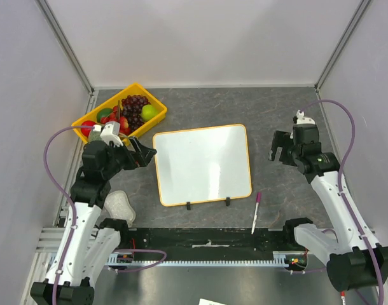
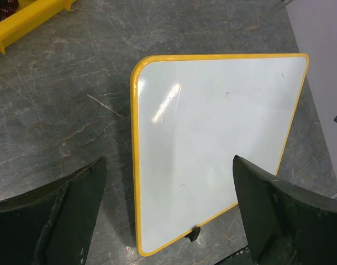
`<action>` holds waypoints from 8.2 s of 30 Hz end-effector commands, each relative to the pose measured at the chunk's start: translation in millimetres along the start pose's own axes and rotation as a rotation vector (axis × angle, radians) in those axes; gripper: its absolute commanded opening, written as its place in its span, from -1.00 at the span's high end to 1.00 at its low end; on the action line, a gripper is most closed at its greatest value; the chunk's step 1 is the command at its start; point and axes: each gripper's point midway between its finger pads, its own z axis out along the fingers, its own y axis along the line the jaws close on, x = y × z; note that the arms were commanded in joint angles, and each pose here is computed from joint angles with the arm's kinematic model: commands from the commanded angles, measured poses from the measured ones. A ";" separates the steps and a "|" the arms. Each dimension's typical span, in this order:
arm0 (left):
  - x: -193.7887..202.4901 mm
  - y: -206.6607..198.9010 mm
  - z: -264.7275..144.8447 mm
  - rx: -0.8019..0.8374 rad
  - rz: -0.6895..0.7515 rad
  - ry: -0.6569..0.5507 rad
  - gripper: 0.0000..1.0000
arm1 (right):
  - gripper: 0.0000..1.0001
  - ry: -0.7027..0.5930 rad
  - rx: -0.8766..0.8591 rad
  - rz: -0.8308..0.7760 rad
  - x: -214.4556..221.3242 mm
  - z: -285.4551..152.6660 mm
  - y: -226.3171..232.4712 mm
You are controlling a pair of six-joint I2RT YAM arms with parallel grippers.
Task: Write a sentence on the whiteboard
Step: Pick up the whiteboard marker without the cap from the corner of the board, then pass from the right arm to the left, then pass from the left arm to the right
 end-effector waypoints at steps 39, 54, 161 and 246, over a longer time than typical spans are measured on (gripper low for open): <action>28.3 -8.5 10.6 0.106 0.021 0.152 -0.96 | -0.36 0.549 -0.032 0.070 178.8 23.6 18.4; 28.2 -9.4 11.1 0.113 0.022 0.152 -0.96 | 0.00 0.587 -0.030 0.016 209.2 45.3 31.6; 10.4 -197.0 -20.2 0.734 0.313 0.308 0.96 | -0.96 -0.252 -1.223 -0.057 -68.4 -188.7 218.0; 69.3 -204.9 -94.5 1.097 0.318 0.604 0.96 | 0.50 0.217 -1.614 -0.354 36.7 -230.4 304.9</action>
